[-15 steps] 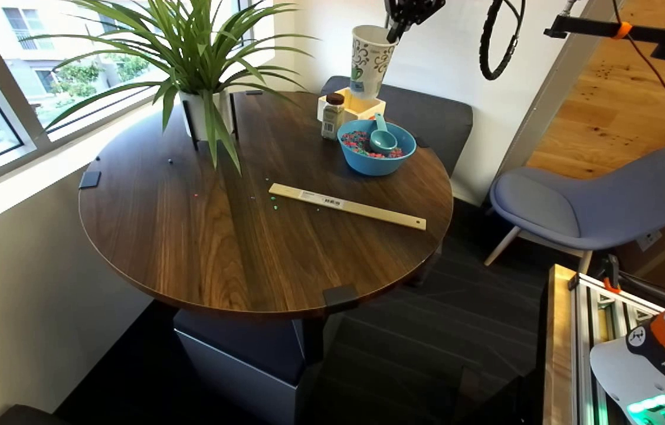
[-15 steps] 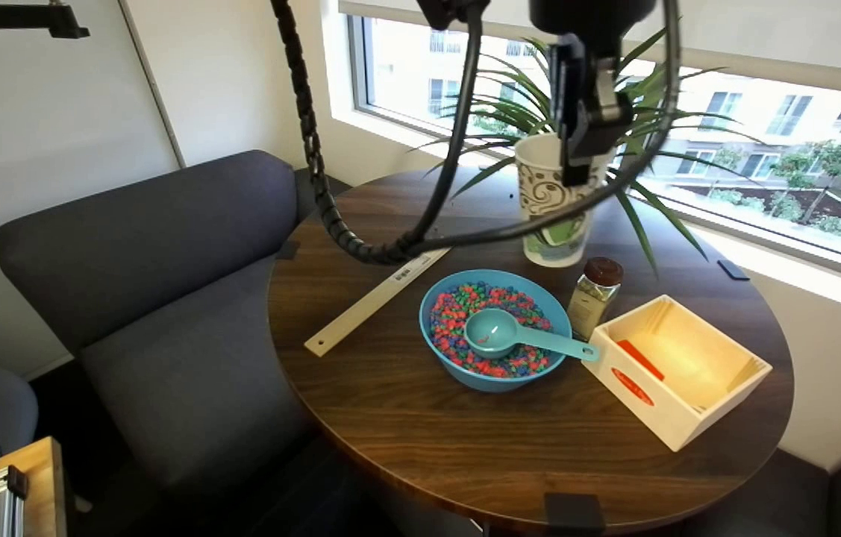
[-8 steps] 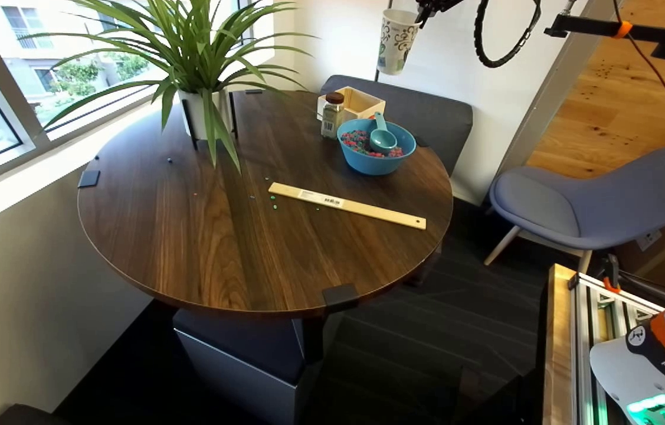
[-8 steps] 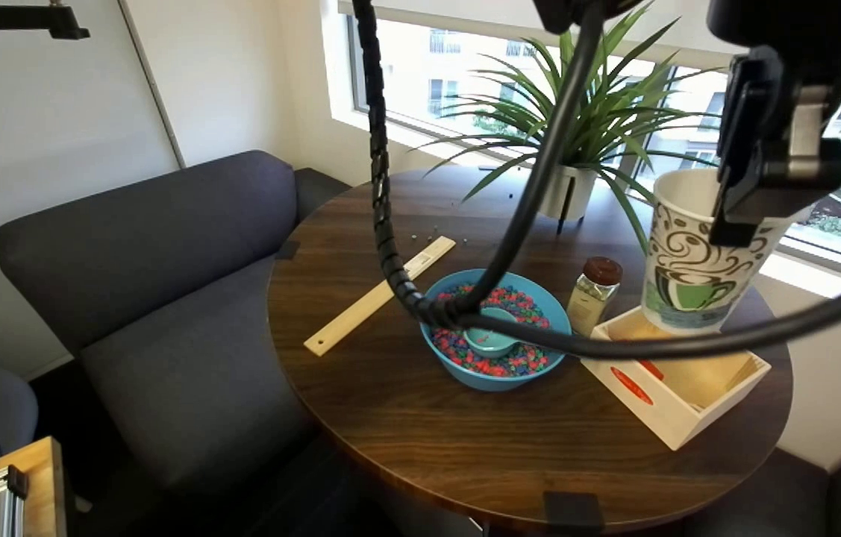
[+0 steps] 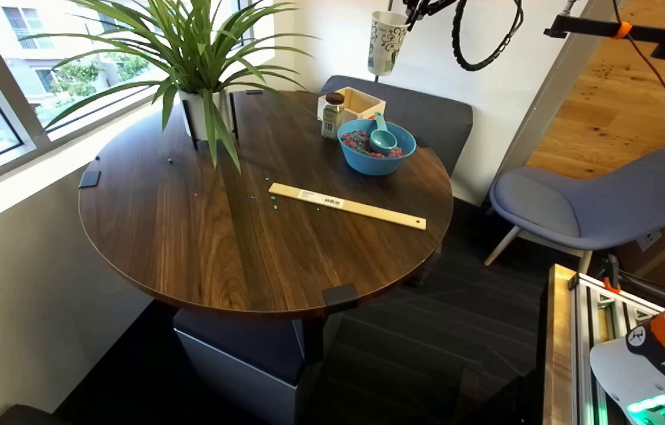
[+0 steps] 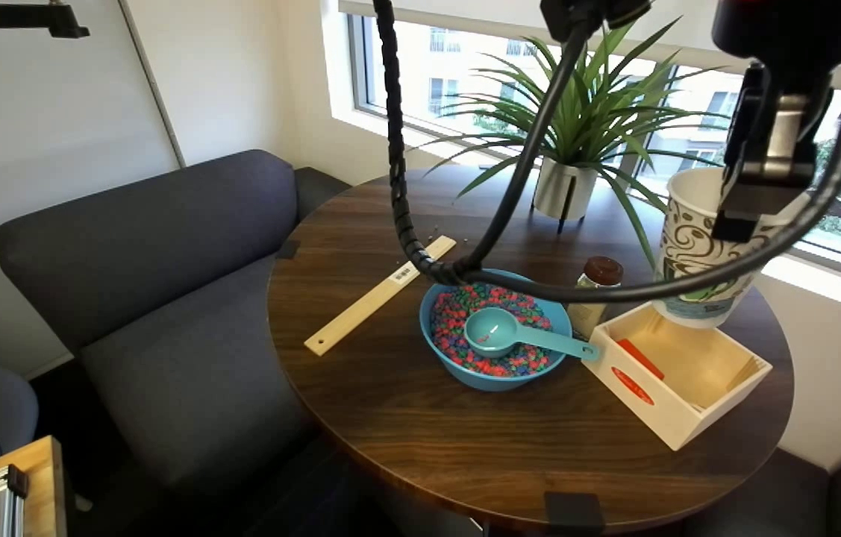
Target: Put the coffee cup in the wooden box.
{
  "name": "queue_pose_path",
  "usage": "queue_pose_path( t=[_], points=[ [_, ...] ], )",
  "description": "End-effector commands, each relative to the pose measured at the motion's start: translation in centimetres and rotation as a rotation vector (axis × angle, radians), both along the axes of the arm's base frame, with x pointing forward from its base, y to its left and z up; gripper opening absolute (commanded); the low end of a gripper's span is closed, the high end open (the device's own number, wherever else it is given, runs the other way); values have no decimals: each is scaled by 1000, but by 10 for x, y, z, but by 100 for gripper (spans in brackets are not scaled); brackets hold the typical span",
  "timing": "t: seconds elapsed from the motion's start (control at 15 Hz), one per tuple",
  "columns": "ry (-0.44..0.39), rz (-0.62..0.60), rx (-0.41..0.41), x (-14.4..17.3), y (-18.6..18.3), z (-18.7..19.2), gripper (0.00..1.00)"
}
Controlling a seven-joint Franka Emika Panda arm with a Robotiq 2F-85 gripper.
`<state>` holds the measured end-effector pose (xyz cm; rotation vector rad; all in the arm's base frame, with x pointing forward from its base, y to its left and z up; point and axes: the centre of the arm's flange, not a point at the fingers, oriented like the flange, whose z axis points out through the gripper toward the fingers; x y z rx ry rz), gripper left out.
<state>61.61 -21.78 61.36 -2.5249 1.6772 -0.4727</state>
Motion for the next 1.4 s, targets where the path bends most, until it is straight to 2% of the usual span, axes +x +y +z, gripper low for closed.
queue_pose_path(
  t=[0.0, 0.27, 0.53, 1.0, 1.33],
  points=[
    [-23, -32, 85, 16, -1, -15, 1],
    [-12, -110, 139, 34, -7, -45, 1],
    [-7, -208, 153, 54, -23, -67, 1],
    [21, -238, 180, 73, -20, -100, 1],
    [22, -269, 179, 78, -24, -108, 1]
  ],
)
